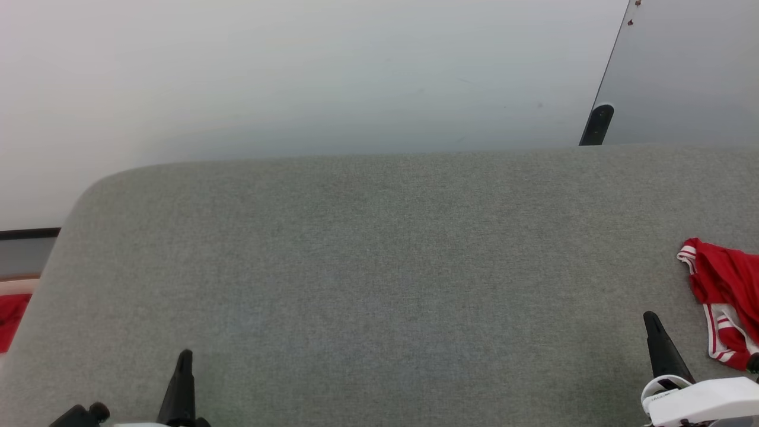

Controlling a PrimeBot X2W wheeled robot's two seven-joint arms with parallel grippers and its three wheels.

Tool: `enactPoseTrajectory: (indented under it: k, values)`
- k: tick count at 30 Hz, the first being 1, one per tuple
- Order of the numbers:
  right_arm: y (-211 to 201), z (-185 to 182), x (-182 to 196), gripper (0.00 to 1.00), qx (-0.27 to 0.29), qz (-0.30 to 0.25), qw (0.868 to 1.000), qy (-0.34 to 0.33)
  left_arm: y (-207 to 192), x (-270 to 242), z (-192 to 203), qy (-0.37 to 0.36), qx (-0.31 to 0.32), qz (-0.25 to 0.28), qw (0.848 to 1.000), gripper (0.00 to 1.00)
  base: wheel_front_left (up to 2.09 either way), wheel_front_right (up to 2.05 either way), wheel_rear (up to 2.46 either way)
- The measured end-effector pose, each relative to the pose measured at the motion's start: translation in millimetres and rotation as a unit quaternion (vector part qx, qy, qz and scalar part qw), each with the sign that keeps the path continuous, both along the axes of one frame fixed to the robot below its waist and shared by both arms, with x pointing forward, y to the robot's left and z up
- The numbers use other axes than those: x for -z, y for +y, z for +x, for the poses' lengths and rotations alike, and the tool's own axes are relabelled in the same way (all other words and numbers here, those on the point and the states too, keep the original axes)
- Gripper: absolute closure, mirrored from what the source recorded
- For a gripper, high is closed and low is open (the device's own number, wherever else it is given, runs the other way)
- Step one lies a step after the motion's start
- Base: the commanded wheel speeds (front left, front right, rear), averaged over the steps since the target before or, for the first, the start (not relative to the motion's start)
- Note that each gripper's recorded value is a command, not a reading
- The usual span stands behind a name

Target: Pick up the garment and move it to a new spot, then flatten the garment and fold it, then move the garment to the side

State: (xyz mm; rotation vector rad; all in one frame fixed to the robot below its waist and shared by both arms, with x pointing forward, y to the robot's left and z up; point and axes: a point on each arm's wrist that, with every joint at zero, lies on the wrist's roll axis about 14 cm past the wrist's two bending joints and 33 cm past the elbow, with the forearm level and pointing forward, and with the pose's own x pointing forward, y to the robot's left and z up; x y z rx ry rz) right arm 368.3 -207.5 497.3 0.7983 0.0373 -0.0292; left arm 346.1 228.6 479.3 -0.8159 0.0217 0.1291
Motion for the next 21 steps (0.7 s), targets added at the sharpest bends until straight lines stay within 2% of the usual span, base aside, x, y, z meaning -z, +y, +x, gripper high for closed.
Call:
enactPoseTrajectory:
  k: [21]
  values:
    - [2, 6, -1, 1.00, 0.005, 0.124, 0.992, -0.002, -8, -4, 13, -0.008, 0.004, -0.120, 0.993, 1.00, 0.00, 0.00, 0.00]
